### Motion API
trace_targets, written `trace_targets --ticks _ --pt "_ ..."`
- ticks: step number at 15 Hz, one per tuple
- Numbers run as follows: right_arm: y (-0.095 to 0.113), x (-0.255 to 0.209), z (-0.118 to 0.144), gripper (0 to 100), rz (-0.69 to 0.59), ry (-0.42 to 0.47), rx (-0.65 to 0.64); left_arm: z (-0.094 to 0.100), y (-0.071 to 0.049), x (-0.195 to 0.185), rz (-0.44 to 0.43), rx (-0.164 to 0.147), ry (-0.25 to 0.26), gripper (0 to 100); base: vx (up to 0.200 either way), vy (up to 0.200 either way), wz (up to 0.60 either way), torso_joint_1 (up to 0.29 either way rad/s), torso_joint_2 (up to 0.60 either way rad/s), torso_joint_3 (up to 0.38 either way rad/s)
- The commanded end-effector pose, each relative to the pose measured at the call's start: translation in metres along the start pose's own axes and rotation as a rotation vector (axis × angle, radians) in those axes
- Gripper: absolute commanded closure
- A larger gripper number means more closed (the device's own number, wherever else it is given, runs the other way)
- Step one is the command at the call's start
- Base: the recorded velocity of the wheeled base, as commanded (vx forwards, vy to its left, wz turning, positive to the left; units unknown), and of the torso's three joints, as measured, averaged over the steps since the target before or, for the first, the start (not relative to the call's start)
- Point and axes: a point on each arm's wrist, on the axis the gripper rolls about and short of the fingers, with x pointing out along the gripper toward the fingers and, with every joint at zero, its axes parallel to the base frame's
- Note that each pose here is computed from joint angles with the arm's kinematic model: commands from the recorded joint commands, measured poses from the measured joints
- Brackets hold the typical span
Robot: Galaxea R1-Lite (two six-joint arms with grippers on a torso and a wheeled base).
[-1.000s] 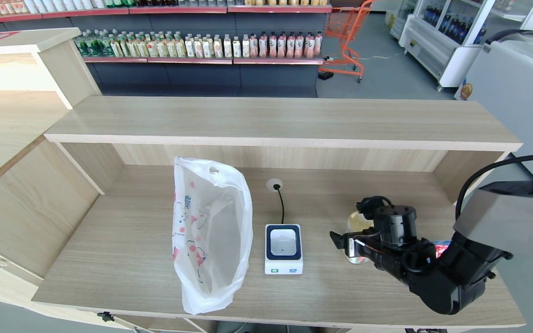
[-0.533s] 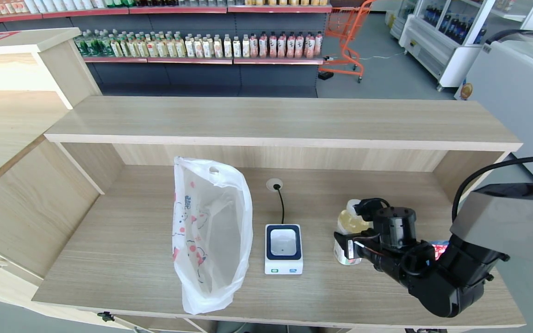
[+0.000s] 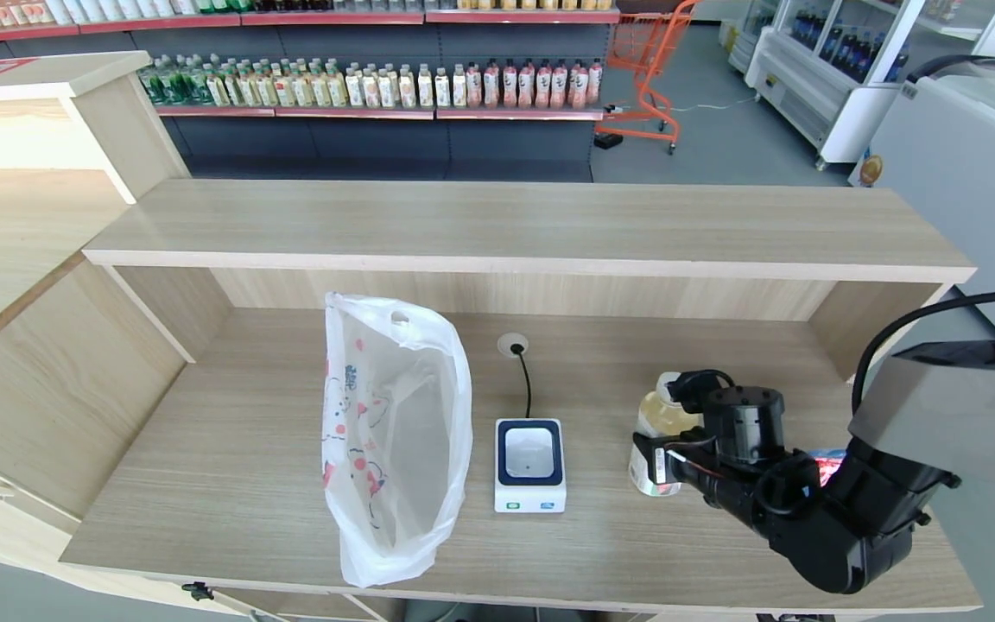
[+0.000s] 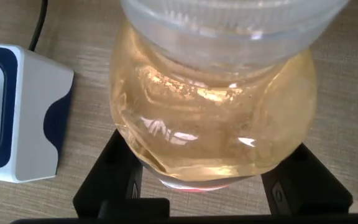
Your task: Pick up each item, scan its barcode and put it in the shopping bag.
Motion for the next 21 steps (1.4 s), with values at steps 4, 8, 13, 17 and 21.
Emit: trace_targets --ticks 4,8,13,17,21 --pt "-0.052 -0.061 0.100 100 0.262 -0.190 0.115 0.000 0.000 0.000 0.000 0.000 0.000 0 0.000 0.000 0.00 0.000 0.00 0.000" --pt "-0.054 -0.124 0.133 100 0.660 -0.169 0.113 0.000 0.000 0.000 0.000 0.000 0.000 0 0.000 0.000 0.00 0.000 0.00 0.000" --pt "-0.047 -0.149 0.137 100 0.981 -0.109 0.112 0.000 0.000 0.000 0.000 0.000 0.000 0 0.000 0.000 0.00 0.000 0.00 0.000" --pt "-0.036 -0.159 0.119 100 1.123 -0.044 0.096 0.000 0.000 0.000 0.000 0.000 0.000 0 0.000 0.000 0.00 0.000 0.00 0.000" --pt "-0.026 -0.162 0.094 100 1.169 0.005 0.052 0.000 0.000 0.000 0.000 0.000 0.000 0 0.000 0.000 0.00 0.000 0.00 0.000"
